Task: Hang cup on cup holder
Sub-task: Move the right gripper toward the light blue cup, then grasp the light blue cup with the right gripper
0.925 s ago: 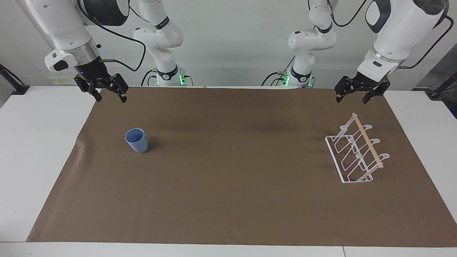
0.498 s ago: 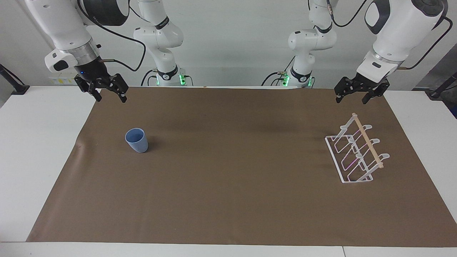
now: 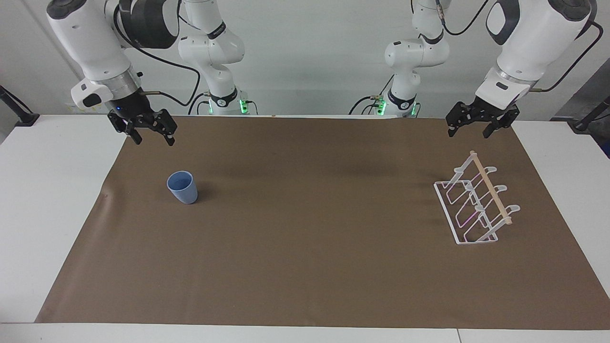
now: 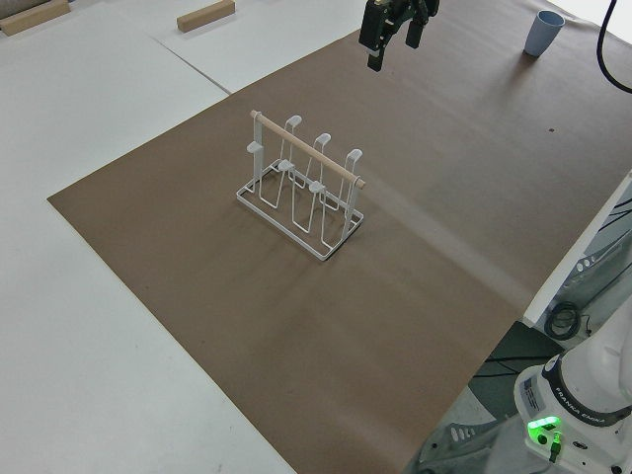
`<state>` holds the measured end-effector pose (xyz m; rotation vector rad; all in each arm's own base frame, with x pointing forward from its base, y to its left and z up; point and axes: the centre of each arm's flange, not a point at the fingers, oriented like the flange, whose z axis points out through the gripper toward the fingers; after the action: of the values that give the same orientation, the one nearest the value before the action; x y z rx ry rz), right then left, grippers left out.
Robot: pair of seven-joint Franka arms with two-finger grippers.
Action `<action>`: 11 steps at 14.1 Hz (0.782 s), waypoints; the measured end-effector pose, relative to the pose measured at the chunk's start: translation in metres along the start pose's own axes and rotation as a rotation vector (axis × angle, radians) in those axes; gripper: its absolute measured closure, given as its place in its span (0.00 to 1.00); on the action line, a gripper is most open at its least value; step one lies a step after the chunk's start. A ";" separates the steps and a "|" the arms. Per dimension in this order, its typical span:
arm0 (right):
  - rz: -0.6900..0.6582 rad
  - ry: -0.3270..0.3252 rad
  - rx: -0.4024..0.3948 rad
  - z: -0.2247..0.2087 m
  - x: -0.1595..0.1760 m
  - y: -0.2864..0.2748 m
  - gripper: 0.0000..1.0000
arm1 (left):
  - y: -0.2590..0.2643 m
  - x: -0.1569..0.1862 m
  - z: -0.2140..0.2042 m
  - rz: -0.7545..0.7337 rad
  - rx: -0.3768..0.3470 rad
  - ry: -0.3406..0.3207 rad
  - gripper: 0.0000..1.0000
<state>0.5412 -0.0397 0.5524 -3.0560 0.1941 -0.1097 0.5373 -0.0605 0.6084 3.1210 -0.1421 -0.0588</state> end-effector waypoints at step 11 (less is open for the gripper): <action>-0.065 -0.040 -0.013 0.126 -0.020 -0.017 0.00 | 0.000 0.000 0.000 0.000 0.000 0.001 0.00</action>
<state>0.5336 -0.0110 0.4274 -3.0754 0.0937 -0.0513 0.5371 -0.0605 0.6084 3.1211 -0.1420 -0.0570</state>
